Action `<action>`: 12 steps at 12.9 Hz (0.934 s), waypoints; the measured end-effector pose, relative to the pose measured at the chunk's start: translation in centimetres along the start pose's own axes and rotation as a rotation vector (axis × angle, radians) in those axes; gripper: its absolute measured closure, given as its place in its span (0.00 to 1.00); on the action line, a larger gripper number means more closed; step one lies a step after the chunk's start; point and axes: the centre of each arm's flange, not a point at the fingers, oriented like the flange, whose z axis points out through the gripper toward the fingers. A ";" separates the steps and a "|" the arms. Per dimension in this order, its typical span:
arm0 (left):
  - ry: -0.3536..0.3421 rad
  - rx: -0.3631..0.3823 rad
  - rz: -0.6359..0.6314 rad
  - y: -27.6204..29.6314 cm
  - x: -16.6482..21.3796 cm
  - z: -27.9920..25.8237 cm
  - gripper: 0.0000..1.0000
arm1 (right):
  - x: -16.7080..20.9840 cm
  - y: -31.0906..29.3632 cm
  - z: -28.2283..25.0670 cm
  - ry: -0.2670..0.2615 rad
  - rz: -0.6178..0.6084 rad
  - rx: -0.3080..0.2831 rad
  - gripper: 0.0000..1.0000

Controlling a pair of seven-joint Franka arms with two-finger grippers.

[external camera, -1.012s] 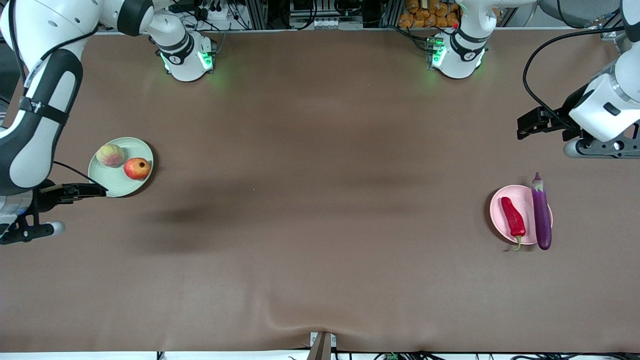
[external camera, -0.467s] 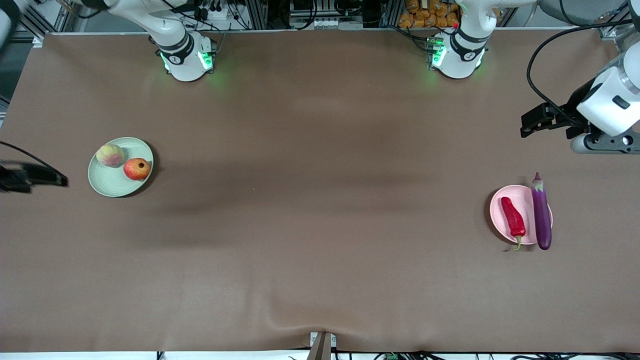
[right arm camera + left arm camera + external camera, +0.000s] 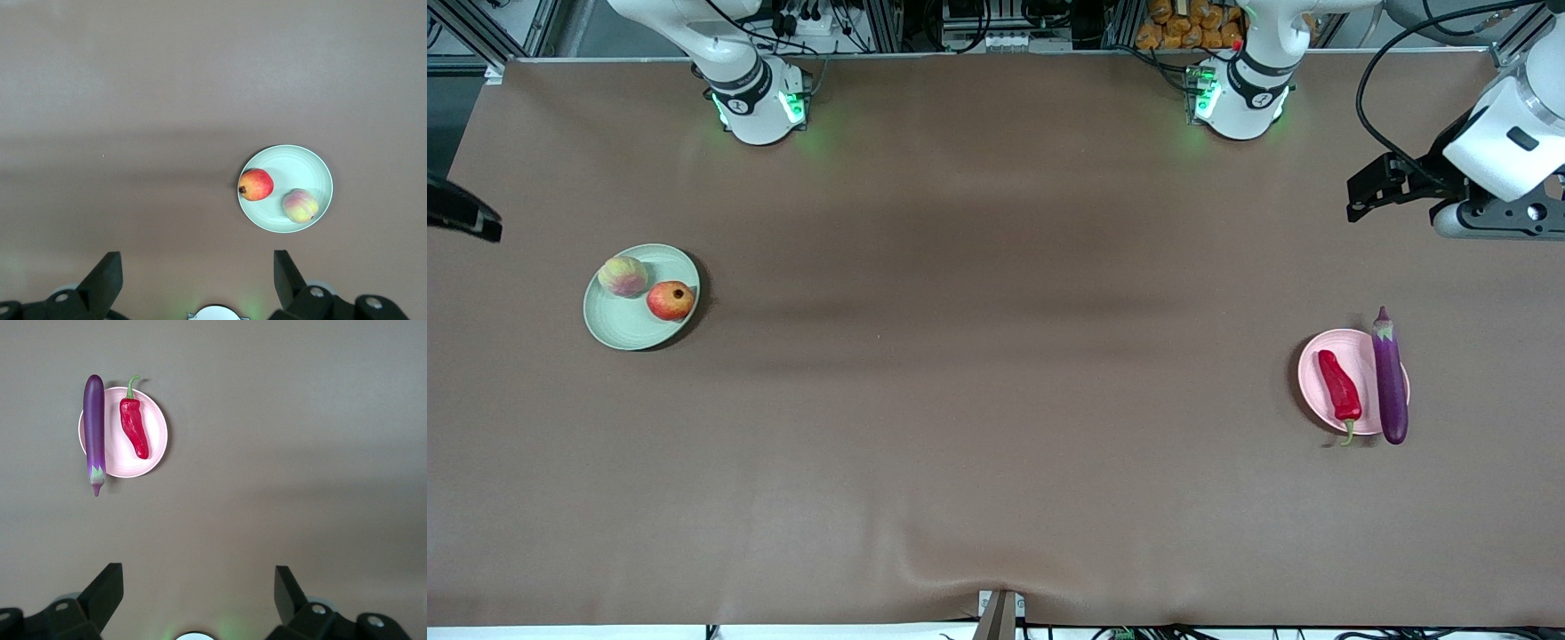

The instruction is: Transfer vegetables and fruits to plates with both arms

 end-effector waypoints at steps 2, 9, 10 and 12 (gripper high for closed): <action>0.004 0.000 -0.007 -0.3 0.0 -0.1 0.00 | -2.3 -0.6 0.4 0.010 0.061 -0.027 0.00; 0.014 0.000 -0.020 -1.0 0.0 -0.9 0.00 | -4.7 -3.9 0.5 0.034 0.073 -0.129 0.00; 0.009 0.000 -0.021 -1.0 -0.1 -0.8 0.00 | -4.5 -4.1 0.3 0.045 0.063 -0.152 0.00; 0.003 0.001 -0.021 -1.1 -0.1 -0.8 0.00 | -4.5 -4.7 -0.5 0.068 0.030 -0.174 0.00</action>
